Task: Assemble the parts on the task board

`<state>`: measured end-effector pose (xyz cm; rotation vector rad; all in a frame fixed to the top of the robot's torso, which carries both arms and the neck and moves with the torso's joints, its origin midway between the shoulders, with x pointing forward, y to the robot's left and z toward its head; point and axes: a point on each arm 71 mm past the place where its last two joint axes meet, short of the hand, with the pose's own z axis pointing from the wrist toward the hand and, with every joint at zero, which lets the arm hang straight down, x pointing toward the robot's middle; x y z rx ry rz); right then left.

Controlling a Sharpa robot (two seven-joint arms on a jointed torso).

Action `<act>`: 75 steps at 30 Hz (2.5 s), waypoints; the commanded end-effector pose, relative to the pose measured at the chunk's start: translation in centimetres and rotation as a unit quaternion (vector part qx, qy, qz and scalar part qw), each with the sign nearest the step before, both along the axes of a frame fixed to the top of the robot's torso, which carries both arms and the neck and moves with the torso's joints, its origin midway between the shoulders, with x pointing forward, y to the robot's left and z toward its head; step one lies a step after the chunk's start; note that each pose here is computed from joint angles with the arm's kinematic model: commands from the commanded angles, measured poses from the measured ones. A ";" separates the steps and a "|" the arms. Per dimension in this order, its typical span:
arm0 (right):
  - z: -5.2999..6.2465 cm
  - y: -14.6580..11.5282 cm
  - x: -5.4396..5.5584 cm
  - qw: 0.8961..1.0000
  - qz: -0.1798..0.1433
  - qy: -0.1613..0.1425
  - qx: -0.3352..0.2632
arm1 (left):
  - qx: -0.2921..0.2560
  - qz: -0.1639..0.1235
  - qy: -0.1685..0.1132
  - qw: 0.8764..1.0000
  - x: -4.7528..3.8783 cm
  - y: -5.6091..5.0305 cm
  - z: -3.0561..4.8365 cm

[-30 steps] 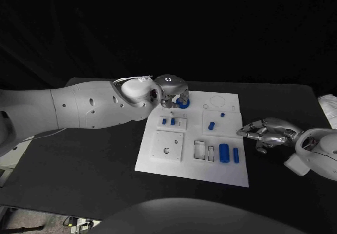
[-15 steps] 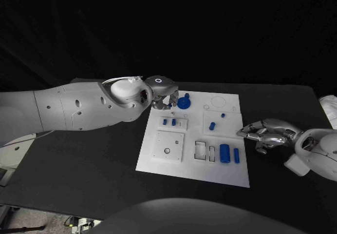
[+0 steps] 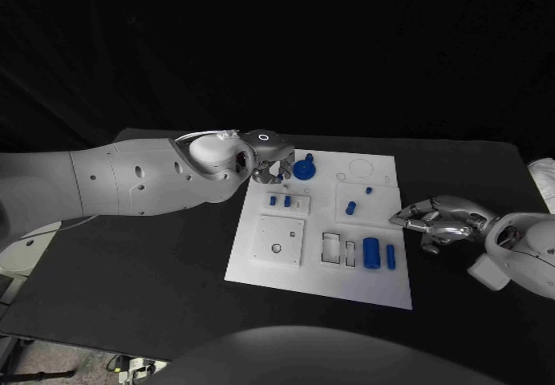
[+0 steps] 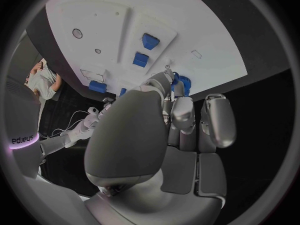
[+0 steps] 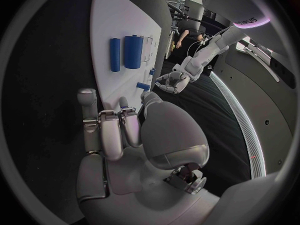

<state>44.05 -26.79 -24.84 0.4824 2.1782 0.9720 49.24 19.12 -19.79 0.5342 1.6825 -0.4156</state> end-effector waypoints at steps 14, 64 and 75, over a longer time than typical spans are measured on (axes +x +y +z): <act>-0.1 0.1 -0.1 1.000 0.007 -0.001 0.004 | 0.000 -0.012 0.013 1.000 0.11 -1.2 -0.98; -0.2 0.2 0.0 1.000 0.006 0.002 0.004 | 0.013 -0.005 0.025 1.000 0.68 -1.6 -1.72; -0.2 0.2 0.0 1.000 0.005 0.002 0.004 | 0.019 -0.004 0.033 0.999 0.63 -1.7 -1.89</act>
